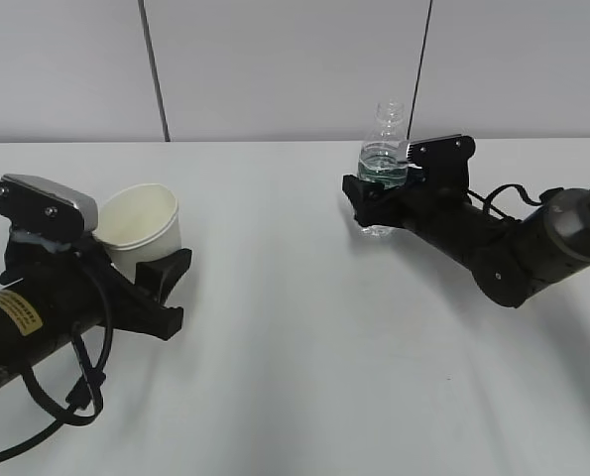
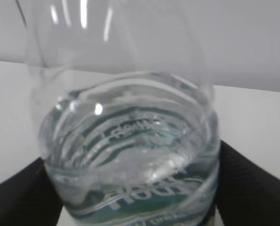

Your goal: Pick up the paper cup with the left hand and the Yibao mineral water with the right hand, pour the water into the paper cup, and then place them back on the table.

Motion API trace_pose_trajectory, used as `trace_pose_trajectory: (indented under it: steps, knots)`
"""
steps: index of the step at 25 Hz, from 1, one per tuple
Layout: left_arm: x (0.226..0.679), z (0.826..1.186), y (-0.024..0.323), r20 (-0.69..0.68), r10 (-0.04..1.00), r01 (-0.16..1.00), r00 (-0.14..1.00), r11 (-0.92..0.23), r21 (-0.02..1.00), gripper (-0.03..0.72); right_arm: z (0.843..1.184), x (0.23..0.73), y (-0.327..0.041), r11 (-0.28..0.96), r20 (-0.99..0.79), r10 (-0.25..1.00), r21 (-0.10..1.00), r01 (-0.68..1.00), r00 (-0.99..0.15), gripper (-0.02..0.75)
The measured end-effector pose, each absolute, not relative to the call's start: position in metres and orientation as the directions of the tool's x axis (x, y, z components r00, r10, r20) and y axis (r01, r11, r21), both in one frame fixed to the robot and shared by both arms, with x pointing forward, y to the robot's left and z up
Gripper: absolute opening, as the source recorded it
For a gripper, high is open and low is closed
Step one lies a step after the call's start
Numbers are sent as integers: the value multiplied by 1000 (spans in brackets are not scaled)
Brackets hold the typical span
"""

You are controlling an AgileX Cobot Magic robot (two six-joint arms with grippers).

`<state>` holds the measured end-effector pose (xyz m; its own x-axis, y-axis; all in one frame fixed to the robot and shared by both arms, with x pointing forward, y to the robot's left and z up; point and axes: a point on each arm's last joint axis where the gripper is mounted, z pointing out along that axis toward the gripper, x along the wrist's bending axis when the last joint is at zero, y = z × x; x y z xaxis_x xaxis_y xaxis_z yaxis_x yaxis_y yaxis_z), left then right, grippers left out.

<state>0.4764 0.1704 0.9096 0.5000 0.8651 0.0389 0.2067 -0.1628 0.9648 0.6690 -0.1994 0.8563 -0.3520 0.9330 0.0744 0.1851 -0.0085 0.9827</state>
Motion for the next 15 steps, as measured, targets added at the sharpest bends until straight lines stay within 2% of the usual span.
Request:
trace_pose_trajectory:
  steps: [3, 9, 15]
  knots:
    - [476, 910, 170, 39, 865, 207, 500, -163, 965, 418, 858, 672, -198, -9, 73, 929, 985, 175, -364, 657]
    - [476, 910, 170, 39, 865, 207, 500, -163, 965, 418, 859, 674, -197, -8, 75, 929, 983, 181, -362, 574]
    - [476, 910, 170, 39, 865, 207, 500, -163, 965, 418, 859, 674, -197, -6, 76, 926, 982, 187, -370, 564]
